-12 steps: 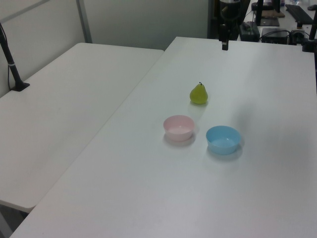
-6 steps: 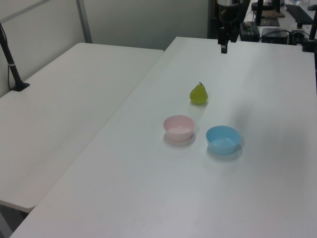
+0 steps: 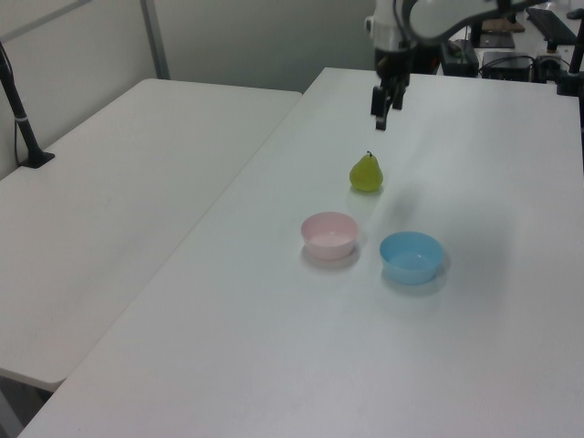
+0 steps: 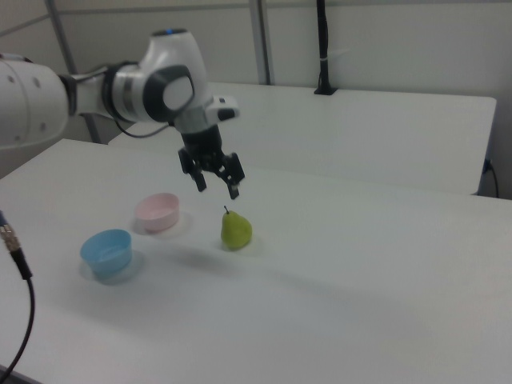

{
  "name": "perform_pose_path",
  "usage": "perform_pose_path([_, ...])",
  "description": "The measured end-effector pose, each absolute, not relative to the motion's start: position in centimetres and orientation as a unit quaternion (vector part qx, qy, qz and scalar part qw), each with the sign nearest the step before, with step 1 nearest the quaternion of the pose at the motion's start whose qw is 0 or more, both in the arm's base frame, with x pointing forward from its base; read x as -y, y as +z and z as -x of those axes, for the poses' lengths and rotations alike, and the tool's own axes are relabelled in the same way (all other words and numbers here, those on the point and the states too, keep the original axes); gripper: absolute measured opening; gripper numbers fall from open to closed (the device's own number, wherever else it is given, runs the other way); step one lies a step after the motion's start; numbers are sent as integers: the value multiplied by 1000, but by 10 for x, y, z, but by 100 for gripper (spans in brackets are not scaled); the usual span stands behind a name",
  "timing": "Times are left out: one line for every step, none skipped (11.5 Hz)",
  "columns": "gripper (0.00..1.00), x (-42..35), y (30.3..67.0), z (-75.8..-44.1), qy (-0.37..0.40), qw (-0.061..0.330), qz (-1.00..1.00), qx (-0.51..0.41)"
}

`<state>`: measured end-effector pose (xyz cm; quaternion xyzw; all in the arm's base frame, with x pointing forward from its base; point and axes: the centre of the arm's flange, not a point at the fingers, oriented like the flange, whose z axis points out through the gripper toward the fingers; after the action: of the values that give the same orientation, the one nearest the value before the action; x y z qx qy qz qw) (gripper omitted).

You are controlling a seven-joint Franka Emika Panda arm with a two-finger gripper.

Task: Place the pear in the bowl
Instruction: 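Move the open gripper over the green pear and descend, then close the gripper around the green pear and lift it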

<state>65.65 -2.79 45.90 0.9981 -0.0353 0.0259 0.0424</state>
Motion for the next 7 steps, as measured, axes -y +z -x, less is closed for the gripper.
perform_pose_path([100,27,431,-667,17,43,-998,32])
perform_pose_path([100,27,408,-676,13,44,-999,28])
perform_pose_path([100,27,387,-683,11,47,-999,18])
perform_pose_path([100,26,375,-687,7,48,-999,13])
perform_pose_path([100,20,358,-690,1,50,-999,3])
perform_pose_path([100,12,349,-693,2,52,-999,-5])
perform_pose_path([100,5,341,-695,3,57,-998,-14])
